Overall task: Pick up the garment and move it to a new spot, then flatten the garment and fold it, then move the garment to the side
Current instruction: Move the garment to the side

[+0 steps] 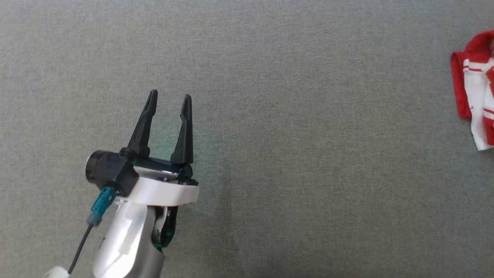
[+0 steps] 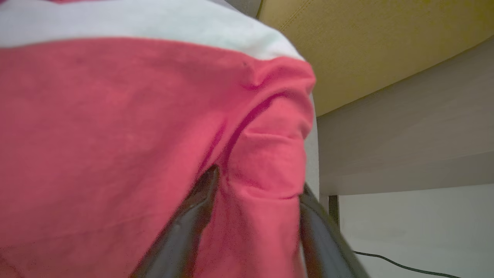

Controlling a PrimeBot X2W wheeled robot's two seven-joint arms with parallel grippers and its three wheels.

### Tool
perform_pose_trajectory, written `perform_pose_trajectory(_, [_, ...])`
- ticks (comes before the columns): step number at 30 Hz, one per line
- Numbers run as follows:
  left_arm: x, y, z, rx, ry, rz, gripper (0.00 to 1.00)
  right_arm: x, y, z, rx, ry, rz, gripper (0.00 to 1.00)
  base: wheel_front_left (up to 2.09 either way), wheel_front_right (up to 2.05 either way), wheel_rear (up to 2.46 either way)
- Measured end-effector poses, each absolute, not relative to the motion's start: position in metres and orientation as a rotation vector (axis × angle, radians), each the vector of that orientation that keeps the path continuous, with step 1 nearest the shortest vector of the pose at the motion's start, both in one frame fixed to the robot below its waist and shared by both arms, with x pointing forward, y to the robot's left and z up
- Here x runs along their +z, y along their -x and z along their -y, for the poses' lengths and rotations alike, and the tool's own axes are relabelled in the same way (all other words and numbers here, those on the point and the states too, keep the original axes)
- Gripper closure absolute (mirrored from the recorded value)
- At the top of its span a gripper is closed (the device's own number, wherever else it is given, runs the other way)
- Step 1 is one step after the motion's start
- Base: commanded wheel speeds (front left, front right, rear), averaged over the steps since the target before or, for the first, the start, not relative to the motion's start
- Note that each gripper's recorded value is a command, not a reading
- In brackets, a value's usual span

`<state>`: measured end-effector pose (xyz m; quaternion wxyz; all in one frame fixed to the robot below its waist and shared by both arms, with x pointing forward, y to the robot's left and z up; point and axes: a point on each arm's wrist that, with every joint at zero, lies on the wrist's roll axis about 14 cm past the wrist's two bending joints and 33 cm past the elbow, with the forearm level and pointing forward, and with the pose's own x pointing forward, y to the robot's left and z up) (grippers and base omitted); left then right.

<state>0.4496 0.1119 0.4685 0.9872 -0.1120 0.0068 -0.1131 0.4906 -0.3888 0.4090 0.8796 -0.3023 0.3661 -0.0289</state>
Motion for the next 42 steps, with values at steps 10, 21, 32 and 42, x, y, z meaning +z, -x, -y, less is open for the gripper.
perform_pose_trajectory(10, [0.483,-0.448,-0.105,-0.25,0.219,0.02,0.0,0.461,-0.504,0.386,-0.141,0.587,-0.555,0.0,0.0,0.0,0.0])
perform_pose_trajectory(21, [0.506,-0.436,-0.105,-0.25,0.219,0.073,0.0,0.539,-0.523,0.306,-0.065,0.456,-0.16,0.0,0.0,0.0,0.0])
perform_pose_trajectory(32, [0.526,-0.423,-0.108,-0.241,0.211,0.124,0.0,0.583,-0.504,0.24,0.035,0.273,0.076,0.0,0.0,0.0,0.0])
perform_pose_trajectory(42, [0.528,-0.396,-0.119,-0.2,0.212,0.127,0.0,0.526,-0.442,0.173,0.112,0.003,0.025,0.0,0.0,0.0,0.0])
